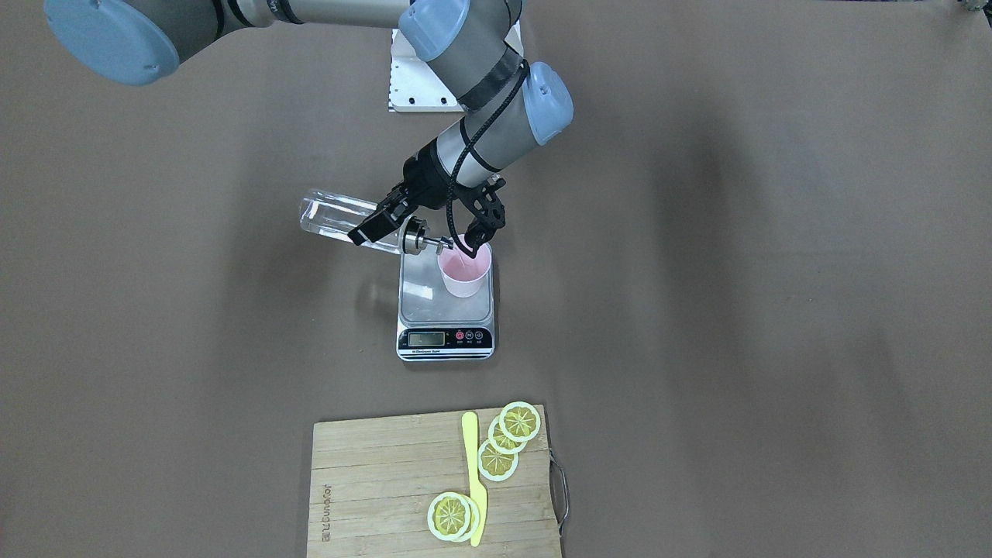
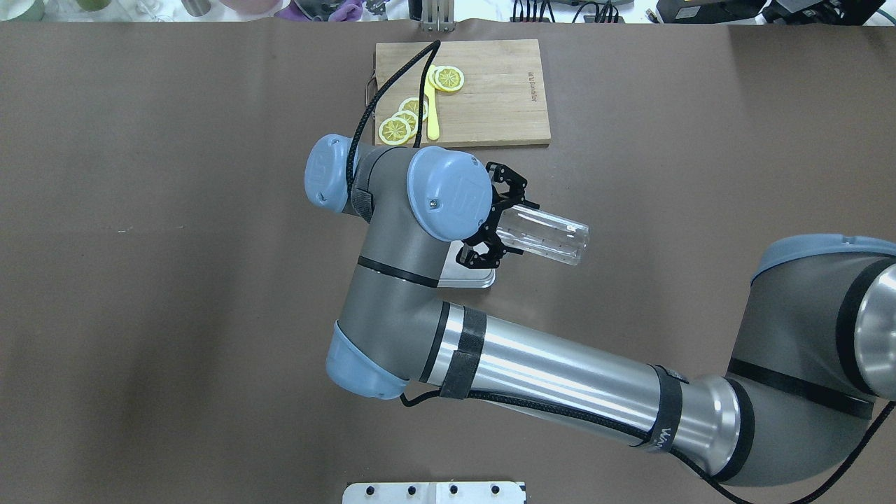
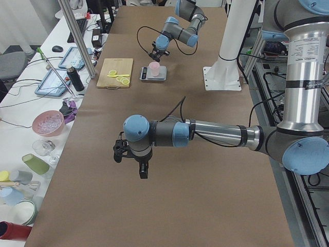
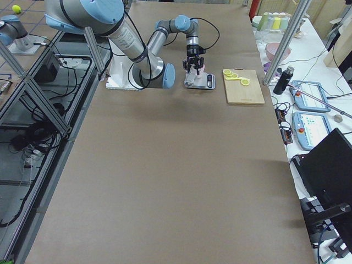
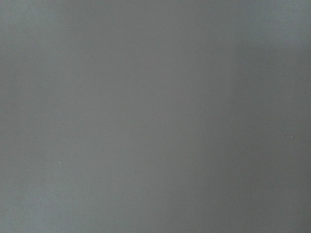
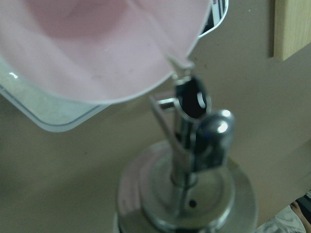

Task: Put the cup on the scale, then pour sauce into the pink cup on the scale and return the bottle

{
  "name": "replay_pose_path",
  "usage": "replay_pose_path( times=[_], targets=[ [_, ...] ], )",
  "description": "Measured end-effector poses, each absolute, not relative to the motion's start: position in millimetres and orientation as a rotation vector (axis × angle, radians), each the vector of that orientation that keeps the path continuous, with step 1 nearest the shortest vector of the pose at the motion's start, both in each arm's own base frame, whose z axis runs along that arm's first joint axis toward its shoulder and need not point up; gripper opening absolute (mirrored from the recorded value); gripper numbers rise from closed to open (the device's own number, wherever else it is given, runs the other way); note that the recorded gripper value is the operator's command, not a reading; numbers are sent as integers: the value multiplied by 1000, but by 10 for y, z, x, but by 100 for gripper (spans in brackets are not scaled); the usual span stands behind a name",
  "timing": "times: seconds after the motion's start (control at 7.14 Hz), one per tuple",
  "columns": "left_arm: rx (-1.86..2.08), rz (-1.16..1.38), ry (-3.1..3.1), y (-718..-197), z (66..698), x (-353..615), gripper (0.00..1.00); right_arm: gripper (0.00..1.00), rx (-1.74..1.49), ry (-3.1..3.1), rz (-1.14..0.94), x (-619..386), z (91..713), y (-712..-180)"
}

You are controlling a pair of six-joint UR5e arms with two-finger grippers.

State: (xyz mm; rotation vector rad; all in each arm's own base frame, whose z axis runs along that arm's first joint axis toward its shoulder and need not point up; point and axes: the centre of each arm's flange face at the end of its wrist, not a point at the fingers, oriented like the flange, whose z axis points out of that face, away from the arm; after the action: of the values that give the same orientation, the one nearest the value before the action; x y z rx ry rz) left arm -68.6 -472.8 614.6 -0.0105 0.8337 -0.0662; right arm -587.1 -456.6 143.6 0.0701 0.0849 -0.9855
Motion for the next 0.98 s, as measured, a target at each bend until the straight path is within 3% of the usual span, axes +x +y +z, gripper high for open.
replay_pose_path(
  times=[0.98],
  targets=[
    [30, -58, 833, -4603, 6207, -684, 98, 0, 206, -24, -915, -5527, 1414, -4742]
  ],
)
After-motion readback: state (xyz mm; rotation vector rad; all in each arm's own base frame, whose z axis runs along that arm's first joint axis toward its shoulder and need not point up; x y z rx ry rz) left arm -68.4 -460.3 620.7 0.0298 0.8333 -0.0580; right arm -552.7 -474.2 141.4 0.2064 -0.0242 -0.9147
